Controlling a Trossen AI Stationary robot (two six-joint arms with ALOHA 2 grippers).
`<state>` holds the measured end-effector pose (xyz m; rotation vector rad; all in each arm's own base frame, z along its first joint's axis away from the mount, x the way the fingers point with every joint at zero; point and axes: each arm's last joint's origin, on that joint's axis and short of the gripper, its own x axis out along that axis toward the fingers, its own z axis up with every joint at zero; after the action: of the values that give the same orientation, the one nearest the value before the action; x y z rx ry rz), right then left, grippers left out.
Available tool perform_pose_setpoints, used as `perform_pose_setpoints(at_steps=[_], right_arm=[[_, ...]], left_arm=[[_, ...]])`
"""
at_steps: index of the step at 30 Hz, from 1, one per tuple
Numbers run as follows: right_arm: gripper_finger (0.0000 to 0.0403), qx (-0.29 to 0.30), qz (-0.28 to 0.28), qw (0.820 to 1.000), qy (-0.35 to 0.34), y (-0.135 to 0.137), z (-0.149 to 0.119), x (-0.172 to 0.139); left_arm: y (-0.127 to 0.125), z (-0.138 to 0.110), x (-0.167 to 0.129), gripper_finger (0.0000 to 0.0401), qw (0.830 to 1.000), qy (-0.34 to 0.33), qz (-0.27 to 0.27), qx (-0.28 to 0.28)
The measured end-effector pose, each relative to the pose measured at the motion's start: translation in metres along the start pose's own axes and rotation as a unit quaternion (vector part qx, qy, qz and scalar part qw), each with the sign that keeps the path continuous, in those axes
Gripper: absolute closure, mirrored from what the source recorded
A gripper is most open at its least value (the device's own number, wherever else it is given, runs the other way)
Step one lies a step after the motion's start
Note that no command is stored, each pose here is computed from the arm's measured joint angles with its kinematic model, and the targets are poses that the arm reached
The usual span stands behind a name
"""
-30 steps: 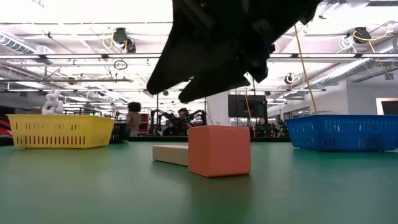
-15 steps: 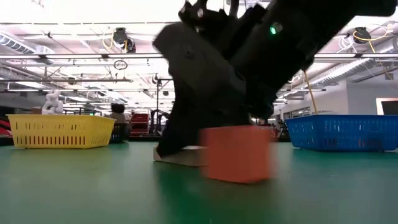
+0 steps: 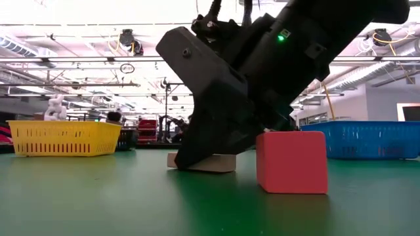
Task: Sort & place blocks by color
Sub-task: Put the right brown block into the green bin
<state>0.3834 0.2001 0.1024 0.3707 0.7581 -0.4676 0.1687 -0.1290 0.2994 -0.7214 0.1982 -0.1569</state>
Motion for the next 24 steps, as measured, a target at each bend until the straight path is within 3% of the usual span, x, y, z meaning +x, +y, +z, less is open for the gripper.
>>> perform_pose_setpoints(at_steps=[6, 13, 24], right_arm=[[0.029, 0.001, 0.022, 1.0, 0.013, -0.001, 0.013, -0.011], [0.029, 0.001, 0.06, 0.998, 0.016, -0.008, 0.056, -0.051], [0.029, 0.018, 0.105, 0.989, 0.098, -0.05, 0.102, -0.156]], left_arm=[[0.002, 0.002, 0.001, 0.0162, 1.0, -0.005, 0.005, 0.0], [0.005, 0.005, 0.003, 0.0162, 1.0, -0.013, 0.014, -0.009], [0.01, 0.005, 0.005, 0.0162, 1.0, -0.003, 0.025, -0.016]])
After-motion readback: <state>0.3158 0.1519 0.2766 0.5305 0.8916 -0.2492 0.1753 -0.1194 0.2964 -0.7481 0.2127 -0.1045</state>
